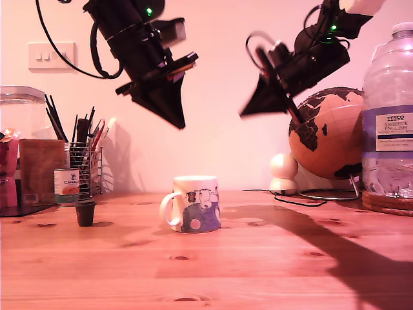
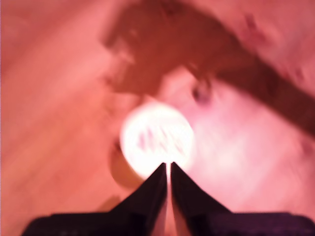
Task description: Lift the coffee cup and remove the coffee capsule that is hidden under it
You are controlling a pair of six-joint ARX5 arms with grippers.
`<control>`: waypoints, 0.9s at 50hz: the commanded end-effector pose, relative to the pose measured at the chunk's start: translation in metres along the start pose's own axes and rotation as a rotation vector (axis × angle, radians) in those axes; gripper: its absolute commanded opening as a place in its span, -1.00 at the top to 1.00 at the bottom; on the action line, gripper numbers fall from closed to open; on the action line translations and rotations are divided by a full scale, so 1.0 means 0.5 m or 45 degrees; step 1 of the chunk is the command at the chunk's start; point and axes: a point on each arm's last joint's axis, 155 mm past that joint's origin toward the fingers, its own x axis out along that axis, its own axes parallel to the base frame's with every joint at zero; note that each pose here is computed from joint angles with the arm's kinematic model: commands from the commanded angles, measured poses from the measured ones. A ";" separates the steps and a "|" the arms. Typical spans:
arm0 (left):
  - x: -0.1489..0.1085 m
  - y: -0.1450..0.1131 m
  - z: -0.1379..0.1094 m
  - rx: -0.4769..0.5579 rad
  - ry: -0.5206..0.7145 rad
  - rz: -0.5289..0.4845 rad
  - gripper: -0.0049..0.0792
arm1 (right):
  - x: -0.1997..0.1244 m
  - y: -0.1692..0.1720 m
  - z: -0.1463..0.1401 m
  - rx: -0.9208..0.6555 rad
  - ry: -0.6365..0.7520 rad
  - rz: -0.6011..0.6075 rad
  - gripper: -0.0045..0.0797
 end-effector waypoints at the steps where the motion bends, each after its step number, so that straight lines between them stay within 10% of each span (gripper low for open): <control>1: -0.020 -0.005 0.026 -0.007 -0.071 -0.014 0.93 | -0.056 0.051 0.042 -0.143 -0.083 -0.095 0.92; 19: -0.129 -0.035 0.135 0.028 -0.362 -0.098 0.93 | -0.182 0.129 0.141 -0.437 -0.315 -0.436 0.92; 45: -0.240 -0.019 0.176 0.019 -0.520 -0.120 0.93 | -0.297 0.267 0.186 -0.667 -0.505 -0.523 0.92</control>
